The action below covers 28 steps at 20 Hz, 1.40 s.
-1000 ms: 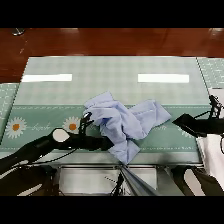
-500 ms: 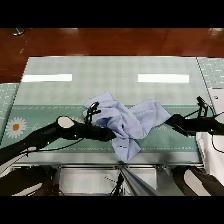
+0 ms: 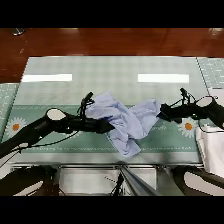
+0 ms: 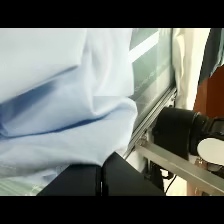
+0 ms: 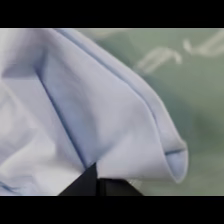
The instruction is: Fold the shirts.
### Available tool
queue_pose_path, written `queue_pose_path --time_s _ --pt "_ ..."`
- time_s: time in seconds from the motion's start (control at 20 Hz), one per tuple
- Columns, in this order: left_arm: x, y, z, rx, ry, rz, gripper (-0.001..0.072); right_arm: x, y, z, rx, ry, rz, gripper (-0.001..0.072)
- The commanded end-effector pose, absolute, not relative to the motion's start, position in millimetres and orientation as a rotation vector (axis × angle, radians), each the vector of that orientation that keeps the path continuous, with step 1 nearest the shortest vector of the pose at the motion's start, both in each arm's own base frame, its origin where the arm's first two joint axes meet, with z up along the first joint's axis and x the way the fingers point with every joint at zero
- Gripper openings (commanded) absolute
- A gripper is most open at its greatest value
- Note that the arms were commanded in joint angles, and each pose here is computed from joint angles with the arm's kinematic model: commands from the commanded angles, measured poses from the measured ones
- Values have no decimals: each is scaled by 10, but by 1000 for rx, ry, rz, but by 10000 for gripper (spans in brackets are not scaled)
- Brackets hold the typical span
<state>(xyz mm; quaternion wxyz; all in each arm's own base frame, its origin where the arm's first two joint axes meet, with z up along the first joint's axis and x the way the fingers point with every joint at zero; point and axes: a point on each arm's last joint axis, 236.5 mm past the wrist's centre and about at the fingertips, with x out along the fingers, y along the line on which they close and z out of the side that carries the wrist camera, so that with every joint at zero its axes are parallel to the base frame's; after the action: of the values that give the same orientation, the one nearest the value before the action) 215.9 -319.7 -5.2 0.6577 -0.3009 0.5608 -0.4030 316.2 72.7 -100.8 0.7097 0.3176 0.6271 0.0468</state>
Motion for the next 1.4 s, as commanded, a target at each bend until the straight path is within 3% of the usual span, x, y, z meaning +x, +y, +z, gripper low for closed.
queue_pose_path --time_s 0.0,0.2,0.35,0.45,0.65,1.0,1.15,1.35 --pt "2399 -3103 234 -713 1187 -924 17 3459 793 -827 657 1356 173 22" --pt "3054 -2725 1219 -744 906 -943 17 4106 693 349 473 1154 287 21" --pt "3477 -2219 2502 -690 553 -918 17 4513 635 2046 342 782 336 21" --pt "3481 -1847 3434 -618 315 -886 17 4375 645 3210 251 532 360 21" --pt "2914 -1204 4869 -395 -82 -737 17 3386 580 4778 79 151 303 21" --pt "1840 -426 5368 -3 -272 -58 16 1658 227 5288 -42 -43 60 21" --pt "1461 -494 5276 97 -262 -2 17 1265 194 5227 -42 -46 26 21" --pt "1262 -711 5097 119 -210 -149 17 1171 218 5006 -34 34 34 21"
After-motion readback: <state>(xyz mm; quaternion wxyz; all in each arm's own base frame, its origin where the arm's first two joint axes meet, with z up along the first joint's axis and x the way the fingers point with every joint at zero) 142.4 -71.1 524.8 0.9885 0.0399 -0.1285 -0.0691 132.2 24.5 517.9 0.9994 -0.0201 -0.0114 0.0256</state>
